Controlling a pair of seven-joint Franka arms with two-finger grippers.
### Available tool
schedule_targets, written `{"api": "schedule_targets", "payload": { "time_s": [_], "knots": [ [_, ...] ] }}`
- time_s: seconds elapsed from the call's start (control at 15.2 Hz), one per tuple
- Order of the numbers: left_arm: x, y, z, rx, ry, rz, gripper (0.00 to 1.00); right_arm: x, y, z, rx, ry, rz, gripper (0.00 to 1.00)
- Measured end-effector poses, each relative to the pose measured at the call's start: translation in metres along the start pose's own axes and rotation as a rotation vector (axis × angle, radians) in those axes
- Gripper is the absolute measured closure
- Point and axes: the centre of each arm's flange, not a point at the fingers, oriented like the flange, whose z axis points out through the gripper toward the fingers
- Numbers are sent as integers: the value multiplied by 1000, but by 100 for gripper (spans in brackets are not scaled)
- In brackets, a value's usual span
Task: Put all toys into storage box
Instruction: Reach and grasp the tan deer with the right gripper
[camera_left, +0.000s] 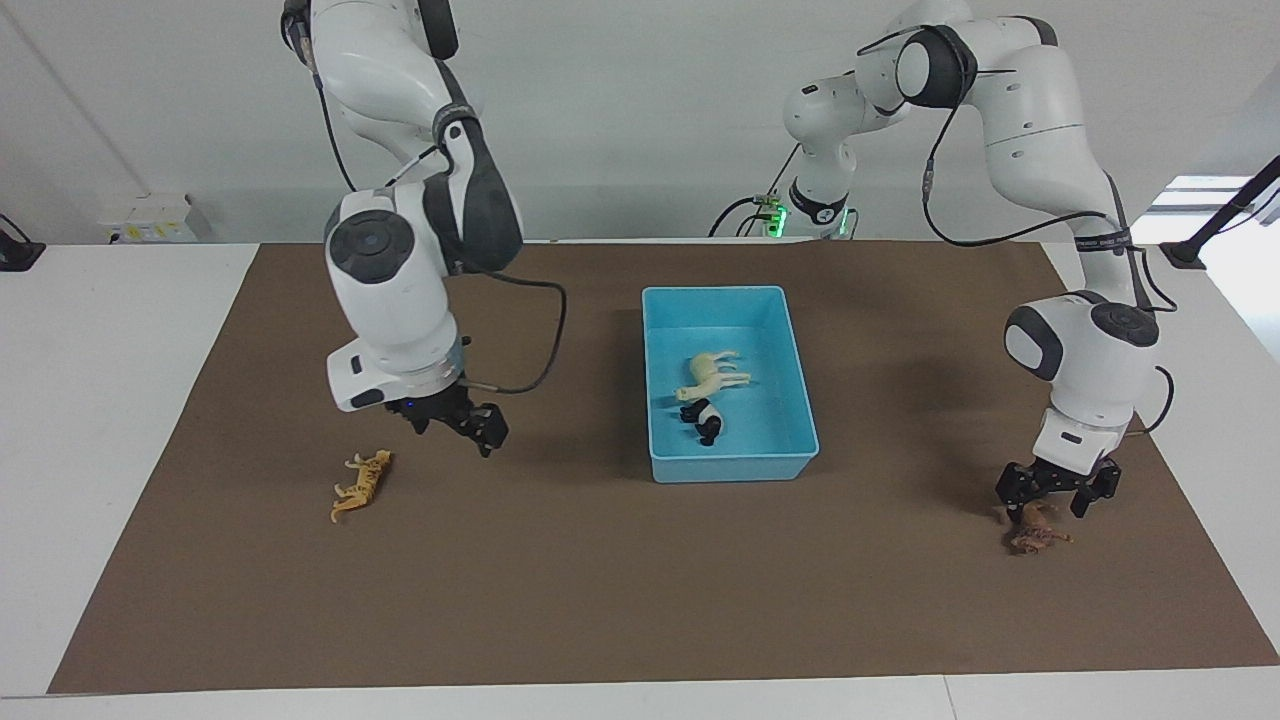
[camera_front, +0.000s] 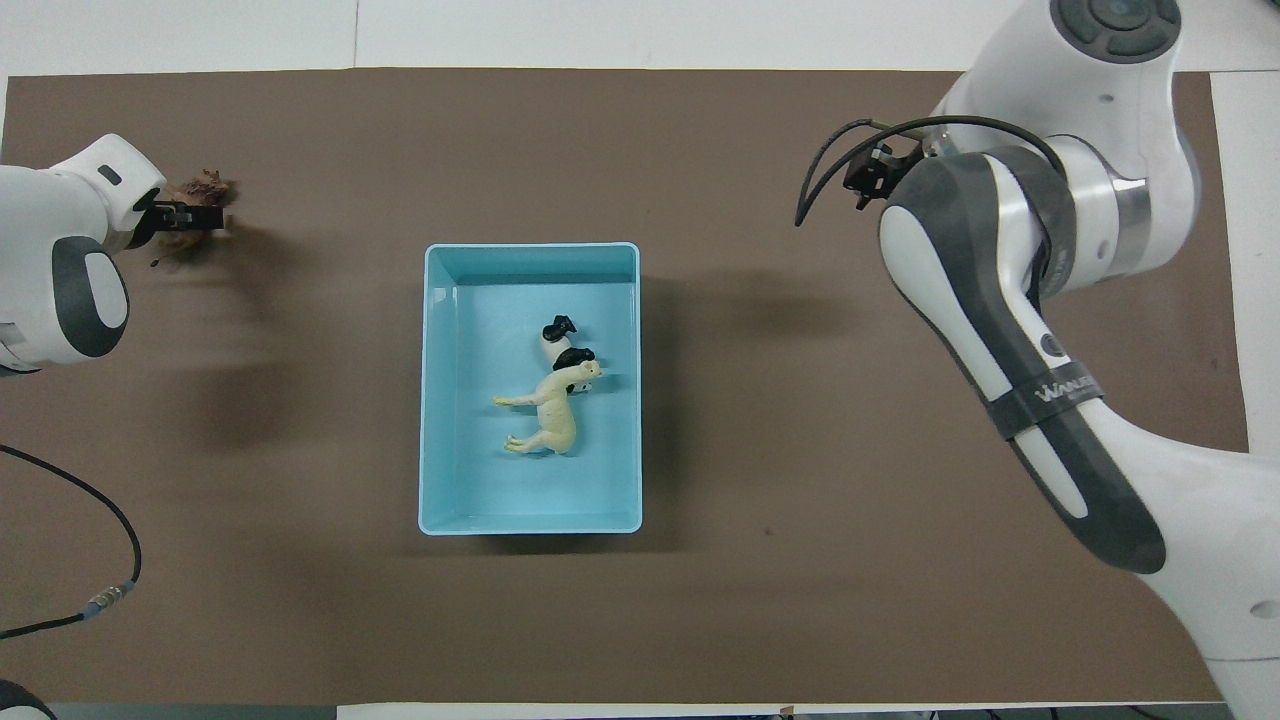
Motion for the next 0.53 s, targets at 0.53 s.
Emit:
{"api": "schedule_targets", "payload": {
  "time_s": [0.53],
  "knots": [
    [0,3,2,-2,-1,5,22,19,103,85,66,145,-60,0]
  ]
}}
